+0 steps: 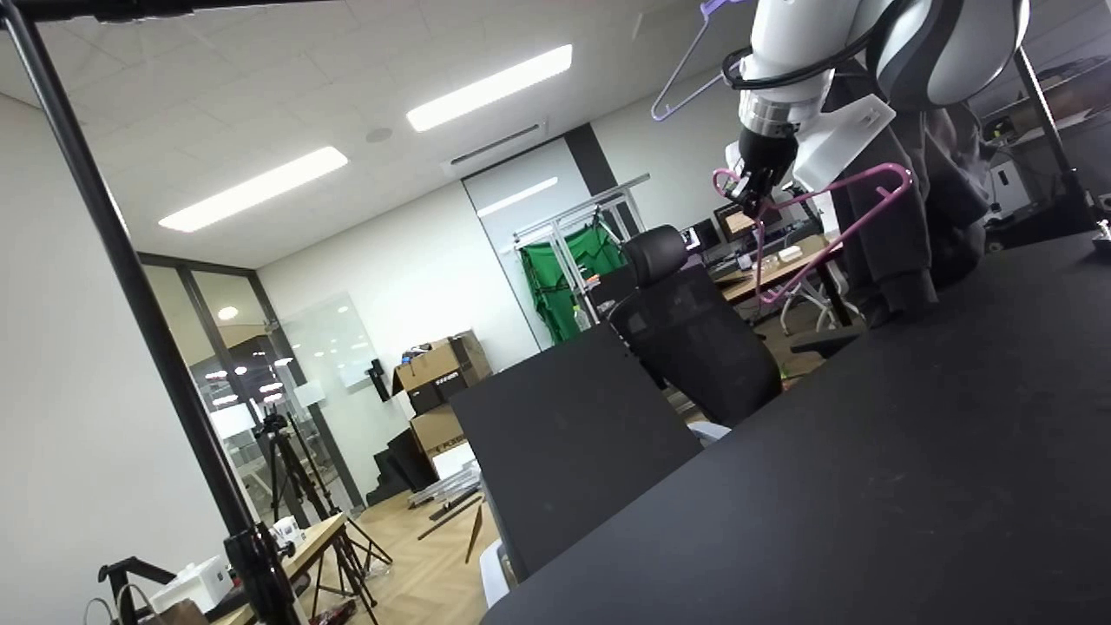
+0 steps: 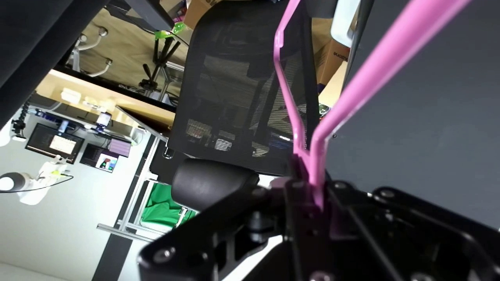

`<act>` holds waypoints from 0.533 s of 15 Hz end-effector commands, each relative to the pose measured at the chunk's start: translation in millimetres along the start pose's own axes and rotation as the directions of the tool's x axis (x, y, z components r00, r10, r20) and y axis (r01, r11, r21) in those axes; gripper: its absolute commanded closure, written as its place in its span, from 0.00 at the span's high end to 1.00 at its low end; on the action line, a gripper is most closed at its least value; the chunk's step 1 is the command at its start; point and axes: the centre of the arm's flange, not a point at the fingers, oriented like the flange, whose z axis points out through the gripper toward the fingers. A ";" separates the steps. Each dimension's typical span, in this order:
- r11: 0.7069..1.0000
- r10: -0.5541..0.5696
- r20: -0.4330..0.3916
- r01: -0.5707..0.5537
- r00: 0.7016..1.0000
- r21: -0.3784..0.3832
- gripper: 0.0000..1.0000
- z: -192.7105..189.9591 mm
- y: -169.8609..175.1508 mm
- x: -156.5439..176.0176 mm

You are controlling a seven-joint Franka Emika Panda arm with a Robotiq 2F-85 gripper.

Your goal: Get the pink hanger from the hanger pole and put it on the table

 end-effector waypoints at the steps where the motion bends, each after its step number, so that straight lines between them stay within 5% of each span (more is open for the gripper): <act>1: 1.000 0.000 0.000 0.000 1.000 0.000 0.06 0.0 -0.1 0.0; 8: 0.993 0.024 -0.110 -0.036 0.994 -0.109 0.02 21.4 -37.5 -51.9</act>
